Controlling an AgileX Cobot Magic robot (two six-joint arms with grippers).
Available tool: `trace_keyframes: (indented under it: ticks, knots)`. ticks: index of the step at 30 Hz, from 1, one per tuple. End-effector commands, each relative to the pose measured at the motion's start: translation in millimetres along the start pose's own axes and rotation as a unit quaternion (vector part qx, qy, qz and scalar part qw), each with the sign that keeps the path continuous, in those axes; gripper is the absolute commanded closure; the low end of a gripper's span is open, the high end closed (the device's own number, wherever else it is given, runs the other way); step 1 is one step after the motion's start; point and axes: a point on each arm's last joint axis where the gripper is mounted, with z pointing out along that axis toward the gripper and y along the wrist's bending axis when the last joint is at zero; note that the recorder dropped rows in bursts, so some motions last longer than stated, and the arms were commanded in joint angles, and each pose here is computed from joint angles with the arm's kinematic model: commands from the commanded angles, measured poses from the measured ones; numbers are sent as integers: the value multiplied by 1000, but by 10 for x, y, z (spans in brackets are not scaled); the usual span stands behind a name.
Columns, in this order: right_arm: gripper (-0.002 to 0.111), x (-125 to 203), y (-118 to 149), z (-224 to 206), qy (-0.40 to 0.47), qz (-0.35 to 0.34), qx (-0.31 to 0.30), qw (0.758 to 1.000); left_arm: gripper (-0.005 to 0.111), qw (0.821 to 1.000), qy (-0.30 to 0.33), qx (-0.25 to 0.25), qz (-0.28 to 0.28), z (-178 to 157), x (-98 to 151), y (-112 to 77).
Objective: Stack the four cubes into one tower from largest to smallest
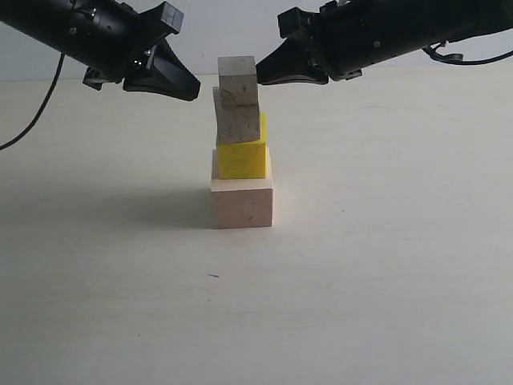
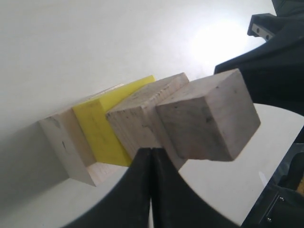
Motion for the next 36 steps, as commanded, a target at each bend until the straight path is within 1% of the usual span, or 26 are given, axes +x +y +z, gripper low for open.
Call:
trace_keyframes:
  ticks: [1,36]
  knots:
    - [108,-14,32,-1,0,-9,-10,1000,107,1000,-10,4,1,-26,-26,-17]
    - [108,-12,32,-1,1,-27,-11,1000,107,1000,-6,9,-1,-26,-19,-27]
